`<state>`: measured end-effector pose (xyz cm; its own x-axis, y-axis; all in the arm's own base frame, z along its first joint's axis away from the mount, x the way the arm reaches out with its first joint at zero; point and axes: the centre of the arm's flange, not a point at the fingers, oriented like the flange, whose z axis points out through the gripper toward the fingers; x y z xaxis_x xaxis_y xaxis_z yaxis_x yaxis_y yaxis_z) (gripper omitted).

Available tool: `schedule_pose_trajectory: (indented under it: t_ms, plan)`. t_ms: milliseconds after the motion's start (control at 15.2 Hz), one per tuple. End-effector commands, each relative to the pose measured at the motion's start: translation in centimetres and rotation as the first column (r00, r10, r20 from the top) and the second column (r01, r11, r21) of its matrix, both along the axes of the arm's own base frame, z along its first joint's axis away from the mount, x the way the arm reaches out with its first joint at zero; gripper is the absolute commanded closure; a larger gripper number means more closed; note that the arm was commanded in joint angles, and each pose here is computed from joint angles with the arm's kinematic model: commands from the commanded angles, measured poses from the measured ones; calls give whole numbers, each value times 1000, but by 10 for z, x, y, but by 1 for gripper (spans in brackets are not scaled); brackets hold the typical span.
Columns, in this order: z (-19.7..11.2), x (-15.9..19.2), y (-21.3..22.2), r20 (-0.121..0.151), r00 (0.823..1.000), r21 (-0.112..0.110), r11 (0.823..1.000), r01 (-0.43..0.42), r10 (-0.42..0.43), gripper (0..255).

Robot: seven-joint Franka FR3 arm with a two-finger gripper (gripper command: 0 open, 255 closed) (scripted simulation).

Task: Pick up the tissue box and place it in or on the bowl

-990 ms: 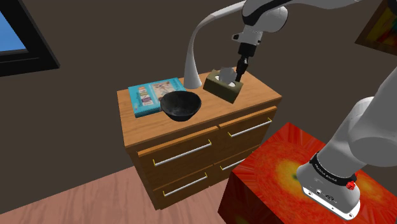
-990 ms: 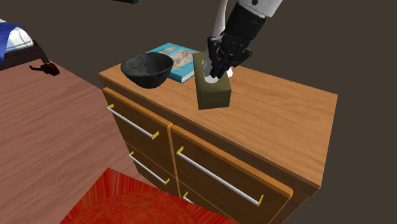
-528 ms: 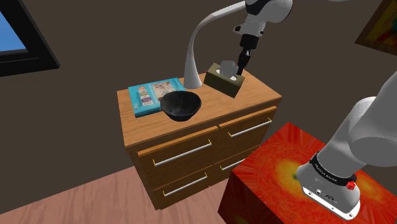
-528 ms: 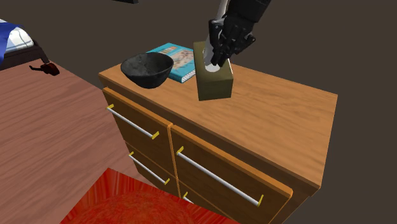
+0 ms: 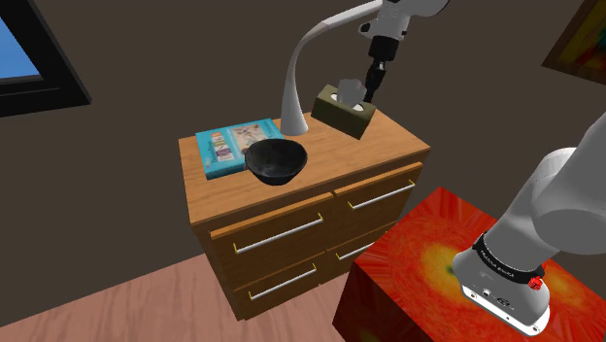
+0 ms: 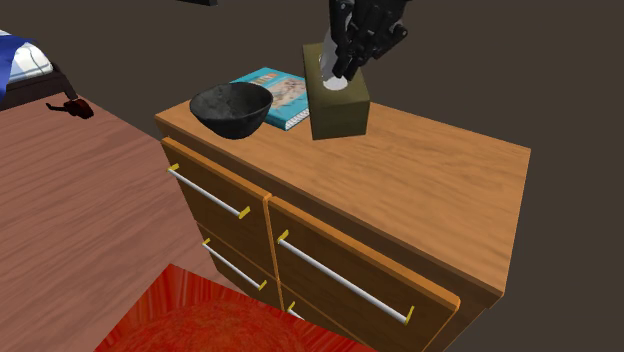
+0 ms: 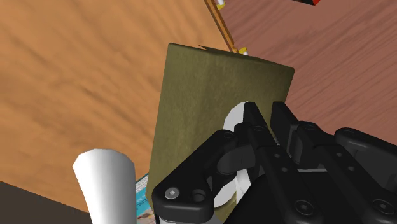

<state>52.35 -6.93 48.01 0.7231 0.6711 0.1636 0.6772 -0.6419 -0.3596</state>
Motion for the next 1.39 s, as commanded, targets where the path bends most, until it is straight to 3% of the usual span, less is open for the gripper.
schedule_pose_trajectory:
  t_ms: [0, 528, 1320]
  plan:
    - [11, 0, 0, 0, 1000, 0, 1000, 0, 0, 255]
    - [51, -1, 0, 0, 1000, 0, 1000, 0, 0, 255]
    - [77, 22, 155, 0, 1000, 0, 1000, 0, 0, 255]
